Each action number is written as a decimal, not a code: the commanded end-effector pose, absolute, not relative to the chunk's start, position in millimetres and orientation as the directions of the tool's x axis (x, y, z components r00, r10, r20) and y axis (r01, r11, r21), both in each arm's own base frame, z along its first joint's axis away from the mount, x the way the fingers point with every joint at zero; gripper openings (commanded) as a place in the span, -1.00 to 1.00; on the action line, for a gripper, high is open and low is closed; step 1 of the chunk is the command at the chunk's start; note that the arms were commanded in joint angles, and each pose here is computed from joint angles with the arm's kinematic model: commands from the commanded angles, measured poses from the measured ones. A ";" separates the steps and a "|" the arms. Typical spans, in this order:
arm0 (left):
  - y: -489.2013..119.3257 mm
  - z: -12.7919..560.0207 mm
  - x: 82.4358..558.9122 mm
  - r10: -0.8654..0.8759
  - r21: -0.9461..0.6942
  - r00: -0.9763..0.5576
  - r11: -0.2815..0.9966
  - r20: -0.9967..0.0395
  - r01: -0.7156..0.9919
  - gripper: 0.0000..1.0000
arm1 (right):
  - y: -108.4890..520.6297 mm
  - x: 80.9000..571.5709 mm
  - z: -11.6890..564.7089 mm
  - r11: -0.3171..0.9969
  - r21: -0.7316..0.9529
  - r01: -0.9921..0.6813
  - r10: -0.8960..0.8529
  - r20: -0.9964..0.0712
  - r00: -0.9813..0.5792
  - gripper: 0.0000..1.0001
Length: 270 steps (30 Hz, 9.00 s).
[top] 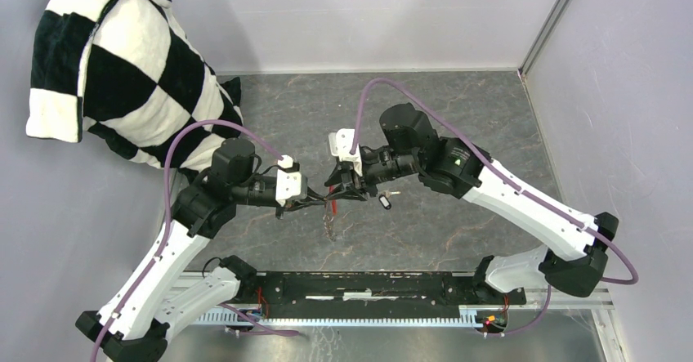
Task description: Put the keys on the keyring
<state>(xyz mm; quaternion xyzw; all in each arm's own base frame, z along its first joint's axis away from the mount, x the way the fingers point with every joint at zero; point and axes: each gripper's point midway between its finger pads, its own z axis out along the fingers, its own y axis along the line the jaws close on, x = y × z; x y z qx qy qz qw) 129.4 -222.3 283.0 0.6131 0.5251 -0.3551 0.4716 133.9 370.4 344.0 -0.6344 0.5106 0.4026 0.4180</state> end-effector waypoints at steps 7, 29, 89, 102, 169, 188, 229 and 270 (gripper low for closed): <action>-224.3 308.2 126.7 0.250 0.314 0.312 -0.033 -0.917 0.949 -0.96 | 380.1 132.1 330.4 -0.175 -0.074 -0.982 -0.323 -0.938 0.128 -0.33; -224.8 310.4 124.9 0.241 0.317 0.317 -0.041 -0.917 0.948 -0.96 | 384.0 133.0 309.8 -0.204 -0.050 -0.978 -0.370 -0.921 0.125 -0.59; -230.5 344.0 127.0 0.156 0.260 0.252 0.035 -0.955 0.965 0.08 | 343.7 124.3 394.0 0.051 -0.036 -0.998 0.606 -0.793 0.059 -0.99; -230.3 354.5 126.8 0.129 0.290 0.282 0.049 -0.951 0.956 -0.21 | 354.2 123.4 381.0 0.041 -0.040 -0.998 0.555 -0.830 0.056 -0.99; -221.7 320.2 114.6 0.247 0.242 0.244 -0.042 -0.938 0.969 -0.96 | 372.2 135.3 336.4 0.009 -0.166 -0.986 0.049 -0.985 0.166 -0.30; -223.4 317.5 123.5 0.260 0.193 0.184 0.011 -0.948 0.981 -0.96 | 372.5 134.4 334.2 -0.120 -0.195 -0.974 -0.231 -0.948 0.218 -0.36; -223.4 325.3 120.9 0.217 0.214 0.203 0.030 -0.955 0.976 -0.96 | 379.2 128.4 343.5 -0.136 -0.125 -0.983 -0.185 -0.971 0.149 -0.39; -221.4 322.3 117.7 0.218 0.199 0.187 0.035 -0.958 0.979 -0.20 | 367.1 119.4 374.5 -0.018 -0.058 -0.998 0.263 -0.963 0.051 -0.99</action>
